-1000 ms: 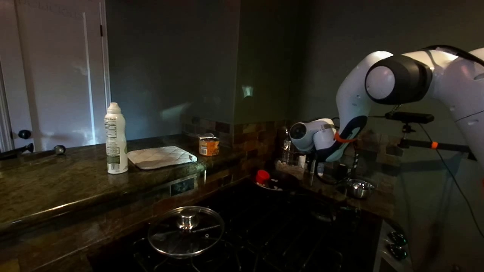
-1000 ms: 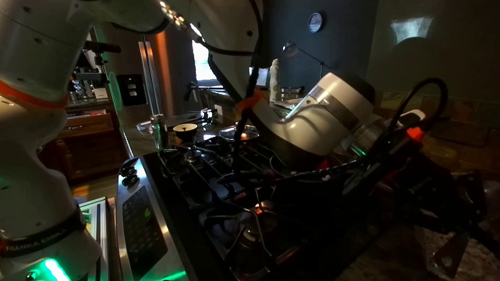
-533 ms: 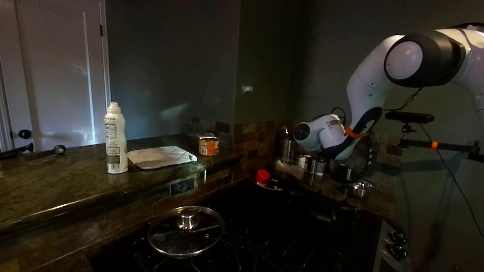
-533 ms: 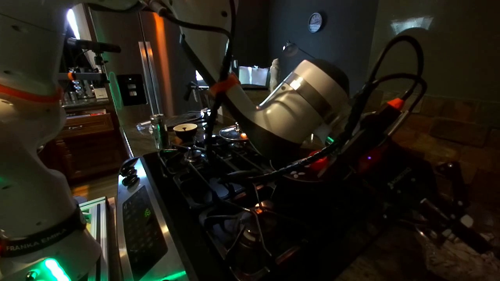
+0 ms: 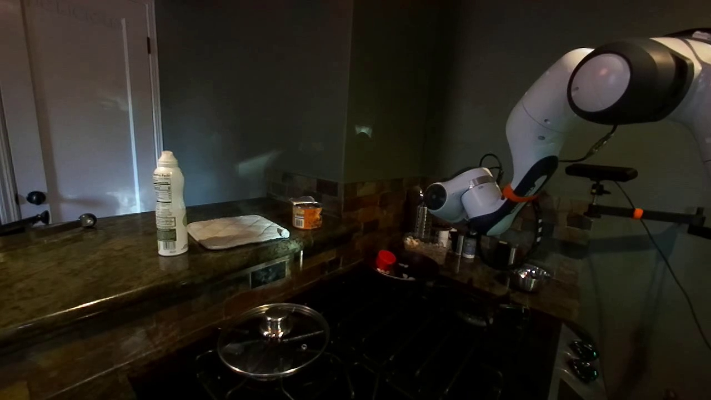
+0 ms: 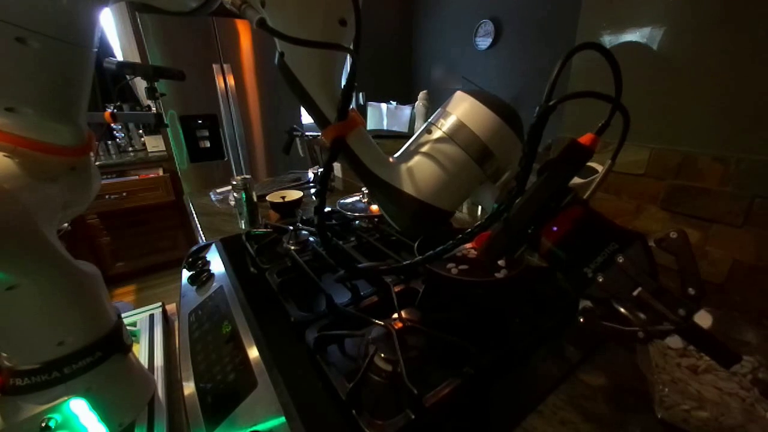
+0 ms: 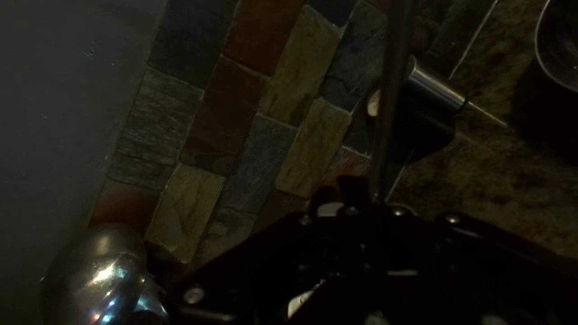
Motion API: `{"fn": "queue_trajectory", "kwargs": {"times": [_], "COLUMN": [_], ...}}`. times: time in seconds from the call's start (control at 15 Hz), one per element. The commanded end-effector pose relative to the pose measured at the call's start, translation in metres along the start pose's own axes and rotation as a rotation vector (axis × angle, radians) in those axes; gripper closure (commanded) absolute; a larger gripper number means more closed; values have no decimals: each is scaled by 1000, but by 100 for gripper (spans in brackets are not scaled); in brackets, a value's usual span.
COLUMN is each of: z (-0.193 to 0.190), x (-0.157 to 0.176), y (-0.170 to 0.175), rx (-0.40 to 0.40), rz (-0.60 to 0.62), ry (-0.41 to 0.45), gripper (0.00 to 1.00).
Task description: Use the spoon to put some of the white objects onto the pan
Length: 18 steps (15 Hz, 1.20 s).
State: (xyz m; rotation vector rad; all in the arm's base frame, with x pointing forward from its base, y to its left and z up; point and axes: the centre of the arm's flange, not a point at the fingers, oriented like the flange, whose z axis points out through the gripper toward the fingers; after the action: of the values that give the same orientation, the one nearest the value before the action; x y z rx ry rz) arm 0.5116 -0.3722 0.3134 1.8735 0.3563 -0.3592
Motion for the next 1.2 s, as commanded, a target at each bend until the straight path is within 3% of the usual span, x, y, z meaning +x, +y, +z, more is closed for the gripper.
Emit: {"fn": "queue_trajectory", "kwargs": {"times": [0.0,0.2,0.53,0.93,1.13], "z": [0,-1,-6,-6,-14], "x": [15,22,46,61,67], "y": [9,21,39,43,38], "rx": [-54,-64,-81,-95,-104], "rz": [-136,-280,-550,-811,-925], "ry": [-85,-154,-149,-272,-283], "gripper": [99,99,99,99,99]}}
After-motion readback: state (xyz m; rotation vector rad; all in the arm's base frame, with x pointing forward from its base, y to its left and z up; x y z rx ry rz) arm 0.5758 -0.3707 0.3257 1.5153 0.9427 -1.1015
